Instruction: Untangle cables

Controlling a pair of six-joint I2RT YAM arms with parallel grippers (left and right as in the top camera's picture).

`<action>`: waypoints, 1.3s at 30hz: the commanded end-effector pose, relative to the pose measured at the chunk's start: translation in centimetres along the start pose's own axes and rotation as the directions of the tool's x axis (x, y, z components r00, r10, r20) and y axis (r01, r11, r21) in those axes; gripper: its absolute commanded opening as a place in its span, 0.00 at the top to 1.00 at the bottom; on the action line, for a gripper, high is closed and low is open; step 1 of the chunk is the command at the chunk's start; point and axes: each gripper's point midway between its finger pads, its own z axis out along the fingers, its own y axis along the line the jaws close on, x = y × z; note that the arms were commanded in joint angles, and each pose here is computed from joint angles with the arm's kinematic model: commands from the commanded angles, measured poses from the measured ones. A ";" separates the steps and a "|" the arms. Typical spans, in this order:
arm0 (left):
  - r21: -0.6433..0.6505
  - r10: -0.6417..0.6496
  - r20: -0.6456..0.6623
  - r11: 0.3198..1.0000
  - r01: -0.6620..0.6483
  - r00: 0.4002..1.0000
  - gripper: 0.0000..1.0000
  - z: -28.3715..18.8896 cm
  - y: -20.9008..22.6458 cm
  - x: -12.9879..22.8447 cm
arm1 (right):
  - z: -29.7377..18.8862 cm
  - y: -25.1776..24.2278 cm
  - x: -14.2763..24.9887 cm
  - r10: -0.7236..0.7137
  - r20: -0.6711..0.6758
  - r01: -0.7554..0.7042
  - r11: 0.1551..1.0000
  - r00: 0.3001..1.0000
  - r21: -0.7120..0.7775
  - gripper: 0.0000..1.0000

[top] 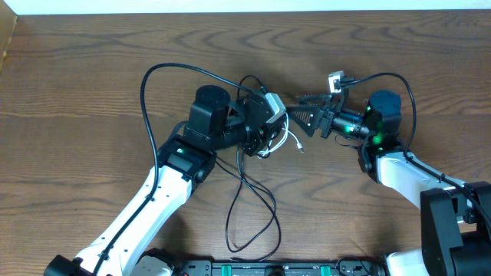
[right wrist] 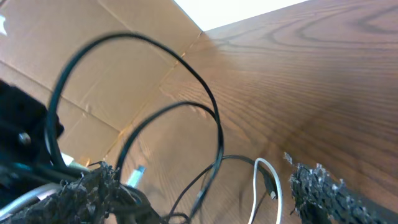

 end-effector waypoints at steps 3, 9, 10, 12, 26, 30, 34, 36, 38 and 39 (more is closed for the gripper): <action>-0.001 0.028 0.056 1.000 -0.028 0.998 0.92 0.1 0.1 -1.3 | 1.1 1.8 1.3 -0.146 -0.040 0.144 0.987 0.988 -0.065 0.11; -0.008 0.029 0.081 1.000 -0.028 0.996 0.92 0.0 0.3 -2.0 | 1.3 3.4 1.6 -0.223 -0.043 0.216 0.966 0.974 -0.140 0.11; -0.008 0.026 0.083 1.000 -0.026 0.996 0.92 0.0 0.3 -2.0 | 1.3 3.6 1.6 -0.232 -0.041 0.223 0.963 0.972 -0.150 0.10; -0.007 0.010 0.084 1.000 -0.010 0.996 0.92 0.0 0.3 -2.0 | 1.4 3.9 1.7 -0.241 -0.039 0.232 0.960 0.970 -0.160 0.10; 0.002 -0.069 0.073 0.998 0.069 0.995 0.92 0.3 0.4 -1.6 | 2.2 6.0 1.3 -0.286 -0.003 0.279 0.938 0.958 -0.207 0.12; 0.027 -0.086 0.077 0.996 0.084 0.993 0.92 0.3 0.0 -1.7 | 2.2 6.0 1.0 -0.279 0.008 0.275 0.940 0.960 -0.201 0.25; 0.068 -0.091 0.082 0.994 0.085 0.993 0.92 0.3 -0.7 -1.8 | 2.3 5.5 0.9 -0.266 0.011 0.264 0.949 0.964 -0.173 0.76; 0.093 -0.091 0.085 0.992 0.083 0.992 0.92 0.3 -1.1 -1.9 | 2.4 4.9 0.8 -0.246 0.011 0.245 0.959 0.969 -0.143 0.89; 0.108 -0.094 0.084 0.991 0.084 0.992 0.92 0.2 -1.4 -1.9 | 2.5 4.2 0.8 -0.221 0.011 0.221 0.969 0.975 -0.108 0.99; 0.108 -0.096 0.079 0.990 0.088 0.992 0.92 0.2 -1.4 -1.8 | 2.5 3.6 0.8 -0.204 0.008 0.204 0.975 0.979 -0.083 0.99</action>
